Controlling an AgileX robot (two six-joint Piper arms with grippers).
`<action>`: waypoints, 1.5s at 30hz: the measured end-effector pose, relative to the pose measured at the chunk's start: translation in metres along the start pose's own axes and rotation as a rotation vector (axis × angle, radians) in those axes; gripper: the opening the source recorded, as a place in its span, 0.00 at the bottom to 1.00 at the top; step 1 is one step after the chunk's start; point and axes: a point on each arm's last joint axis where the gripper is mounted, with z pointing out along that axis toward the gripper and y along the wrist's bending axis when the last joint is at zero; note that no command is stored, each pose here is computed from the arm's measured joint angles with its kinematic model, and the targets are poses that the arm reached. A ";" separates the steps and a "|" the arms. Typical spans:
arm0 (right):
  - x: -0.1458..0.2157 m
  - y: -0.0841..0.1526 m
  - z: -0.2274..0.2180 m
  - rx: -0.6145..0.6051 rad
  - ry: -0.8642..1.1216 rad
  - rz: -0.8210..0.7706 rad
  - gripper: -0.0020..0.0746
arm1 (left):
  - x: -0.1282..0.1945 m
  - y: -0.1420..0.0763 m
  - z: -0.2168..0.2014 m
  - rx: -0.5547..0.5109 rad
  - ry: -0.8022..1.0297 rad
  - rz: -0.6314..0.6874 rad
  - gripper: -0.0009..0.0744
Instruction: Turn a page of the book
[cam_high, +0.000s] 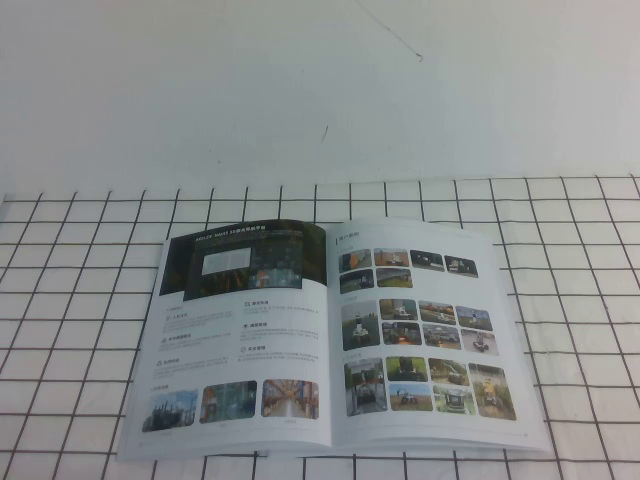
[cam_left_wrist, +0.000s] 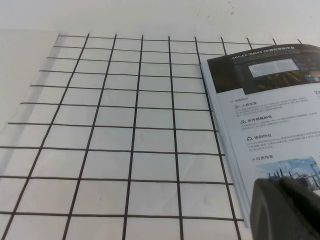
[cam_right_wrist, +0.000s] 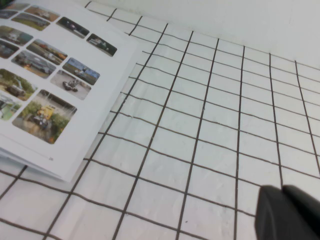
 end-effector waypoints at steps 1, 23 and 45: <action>0.000 0.000 0.000 0.000 0.000 0.000 0.02 | 0.000 0.000 0.000 0.000 0.000 0.000 0.01; 0.000 0.000 0.000 0.000 0.000 0.000 0.02 | 0.000 0.000 0.000 0.000 0.002 -0.002 0.01; -0.033 -0.004 -0.006 0.047 -0.374 0.000 0.02 | -0.019 -0.006 -0.002 0.072 -0.228 -0.028 0.01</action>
